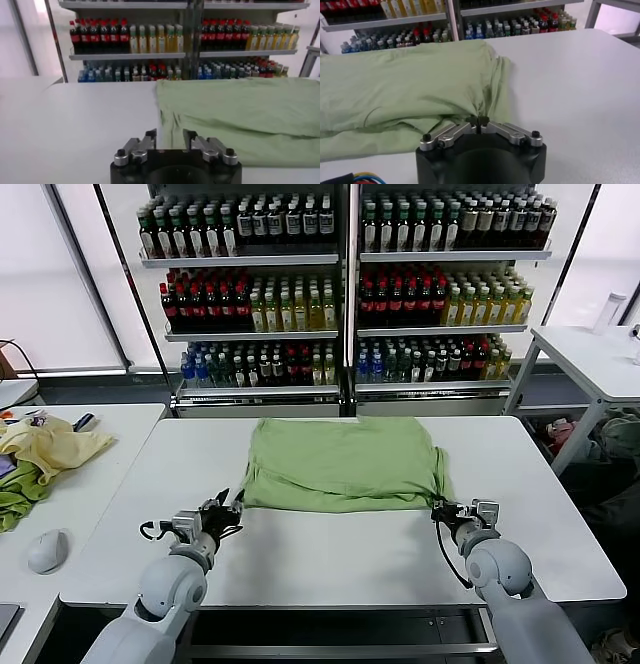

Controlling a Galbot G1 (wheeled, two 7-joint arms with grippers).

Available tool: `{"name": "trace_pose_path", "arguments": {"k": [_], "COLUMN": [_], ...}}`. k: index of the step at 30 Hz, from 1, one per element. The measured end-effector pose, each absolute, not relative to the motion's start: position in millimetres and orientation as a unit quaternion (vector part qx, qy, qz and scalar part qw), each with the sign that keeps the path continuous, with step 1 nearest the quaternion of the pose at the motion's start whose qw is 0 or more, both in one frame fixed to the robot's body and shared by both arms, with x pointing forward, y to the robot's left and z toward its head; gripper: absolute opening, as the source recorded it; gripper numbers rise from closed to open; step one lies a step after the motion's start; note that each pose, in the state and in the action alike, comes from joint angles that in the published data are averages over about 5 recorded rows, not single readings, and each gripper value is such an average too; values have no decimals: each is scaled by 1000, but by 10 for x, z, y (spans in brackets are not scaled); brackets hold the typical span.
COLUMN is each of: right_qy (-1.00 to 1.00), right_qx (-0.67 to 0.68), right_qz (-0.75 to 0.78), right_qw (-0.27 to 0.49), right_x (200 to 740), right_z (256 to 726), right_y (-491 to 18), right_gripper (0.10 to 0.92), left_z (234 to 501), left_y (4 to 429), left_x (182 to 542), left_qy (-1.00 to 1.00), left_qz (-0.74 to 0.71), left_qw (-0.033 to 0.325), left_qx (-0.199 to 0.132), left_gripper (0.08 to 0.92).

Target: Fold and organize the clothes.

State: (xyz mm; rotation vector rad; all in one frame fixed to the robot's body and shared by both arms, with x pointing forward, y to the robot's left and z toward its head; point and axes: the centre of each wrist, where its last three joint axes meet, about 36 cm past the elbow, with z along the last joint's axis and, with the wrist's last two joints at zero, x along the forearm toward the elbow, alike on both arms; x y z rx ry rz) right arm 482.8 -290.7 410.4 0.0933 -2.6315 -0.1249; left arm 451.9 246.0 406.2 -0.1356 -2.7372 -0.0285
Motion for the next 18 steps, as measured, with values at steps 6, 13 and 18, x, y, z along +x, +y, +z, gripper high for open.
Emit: {"name": "trace_pose_path", "arguments": {"k": [6, 13, 18], "right_qy": [-967, -967, -967], "right_qx": [34, 35, 37], "right_qz": [-45, -43, -42], "right_qw": [249, 248, 247], "right_x": [4837, 4852, 4860], "right_z": [4118, 4129, 4136], "right_y": [-2924, -2933, -2929], "right_gripper": [113, 113, 113], "left_z": [3967, 3878, 3863], "left_y": [2370, 2317, 2327], "left_x": [4626, 4686, 4755], "left_qy": [-976, -972, -971], "left_qz": [-23, -35, -34], "left_qw": [211, 229, 234], "left_qx": [-39, -36, -30], "left_gripper": [684, 779, 649]}}
